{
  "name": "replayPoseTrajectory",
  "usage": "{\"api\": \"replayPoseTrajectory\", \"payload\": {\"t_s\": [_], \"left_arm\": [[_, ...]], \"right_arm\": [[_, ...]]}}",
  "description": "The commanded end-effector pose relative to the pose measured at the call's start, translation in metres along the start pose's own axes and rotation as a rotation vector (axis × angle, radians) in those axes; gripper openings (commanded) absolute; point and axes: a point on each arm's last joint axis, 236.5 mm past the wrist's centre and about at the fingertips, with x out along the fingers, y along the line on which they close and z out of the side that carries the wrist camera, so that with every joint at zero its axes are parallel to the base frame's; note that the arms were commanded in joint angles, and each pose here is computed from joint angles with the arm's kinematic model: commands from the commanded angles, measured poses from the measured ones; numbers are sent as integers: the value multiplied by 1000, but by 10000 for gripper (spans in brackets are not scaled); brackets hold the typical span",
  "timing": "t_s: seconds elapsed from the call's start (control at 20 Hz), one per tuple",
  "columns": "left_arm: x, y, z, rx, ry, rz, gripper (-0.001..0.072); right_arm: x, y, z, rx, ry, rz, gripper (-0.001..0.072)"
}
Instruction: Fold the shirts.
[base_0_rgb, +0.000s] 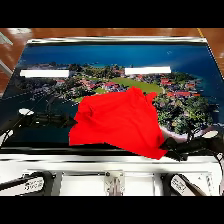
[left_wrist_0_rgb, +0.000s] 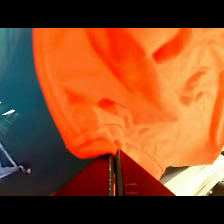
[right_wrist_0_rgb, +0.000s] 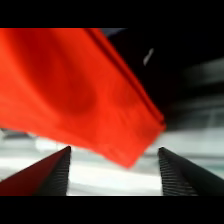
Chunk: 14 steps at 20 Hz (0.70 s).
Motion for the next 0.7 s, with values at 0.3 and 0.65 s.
{"api": "replayPoseTrajectory", "payload": {"t_s": [0.3,0.65], "left_arm": [[-35,-48,37,164,-108,-28,41],[-278,-288,109,788,-806,-17,41]], "right_arm": [[24,45,20,-131,-63,41,61],[-264,224,41,-821,-874,25,61]]}}
